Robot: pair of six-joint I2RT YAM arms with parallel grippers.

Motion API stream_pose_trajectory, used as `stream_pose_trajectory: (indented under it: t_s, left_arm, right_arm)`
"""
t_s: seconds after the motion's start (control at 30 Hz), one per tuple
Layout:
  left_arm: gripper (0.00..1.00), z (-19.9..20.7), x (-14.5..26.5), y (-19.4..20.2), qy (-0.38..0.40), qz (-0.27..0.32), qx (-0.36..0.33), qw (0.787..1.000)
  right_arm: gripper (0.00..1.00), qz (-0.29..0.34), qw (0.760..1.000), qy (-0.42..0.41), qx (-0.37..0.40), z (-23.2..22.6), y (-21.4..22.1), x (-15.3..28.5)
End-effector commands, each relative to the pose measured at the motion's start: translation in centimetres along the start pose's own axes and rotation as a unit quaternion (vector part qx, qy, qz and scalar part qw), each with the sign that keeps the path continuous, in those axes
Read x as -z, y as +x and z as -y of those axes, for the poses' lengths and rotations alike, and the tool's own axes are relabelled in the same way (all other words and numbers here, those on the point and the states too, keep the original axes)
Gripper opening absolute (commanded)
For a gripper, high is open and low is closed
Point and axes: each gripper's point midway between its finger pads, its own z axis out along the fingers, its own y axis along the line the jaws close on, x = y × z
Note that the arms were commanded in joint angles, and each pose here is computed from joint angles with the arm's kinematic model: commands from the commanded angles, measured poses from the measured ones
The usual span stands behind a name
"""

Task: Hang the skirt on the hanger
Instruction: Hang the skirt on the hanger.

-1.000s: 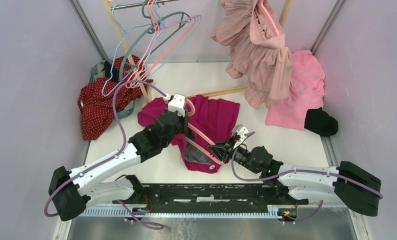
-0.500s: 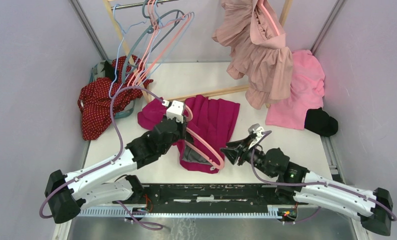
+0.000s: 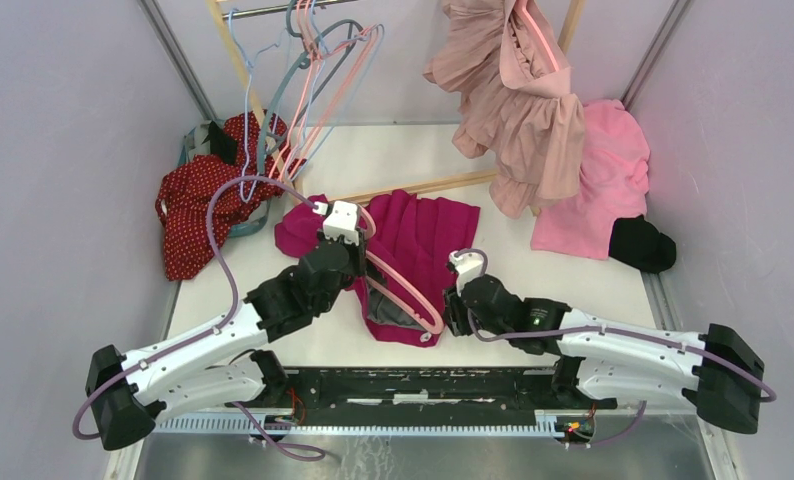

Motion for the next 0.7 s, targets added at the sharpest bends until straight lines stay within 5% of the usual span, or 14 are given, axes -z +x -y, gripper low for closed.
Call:
stream_pose_trajectory:
  t_s: [0.0, 0.33, 0.67]
  left_arm:
    - [0.03, -0.7, 0.3, -2.1, -0.019, 0.039, 0.007, 0.999]
    - [0.03, -0.4, 0.1, -2.1, -0.015, 0.039, 0.006, 0.999]
    - [0.03, -0.5, 0.3, -2.2, -0.013, 0.041, 0.005, 0.999]
  right_arm:
    - [0.41, -0.022, 0.997, -0.078, -0.011, -3.2, 0.3, 0.1]
    - [0.45, -0.037, 0.986, -0.160, 0.008, -5.9, 2.5, -0.5]
    - [0.57, 0.018, 0.999, -0.050, 0.001, -2.8, 2.4, -2.0]
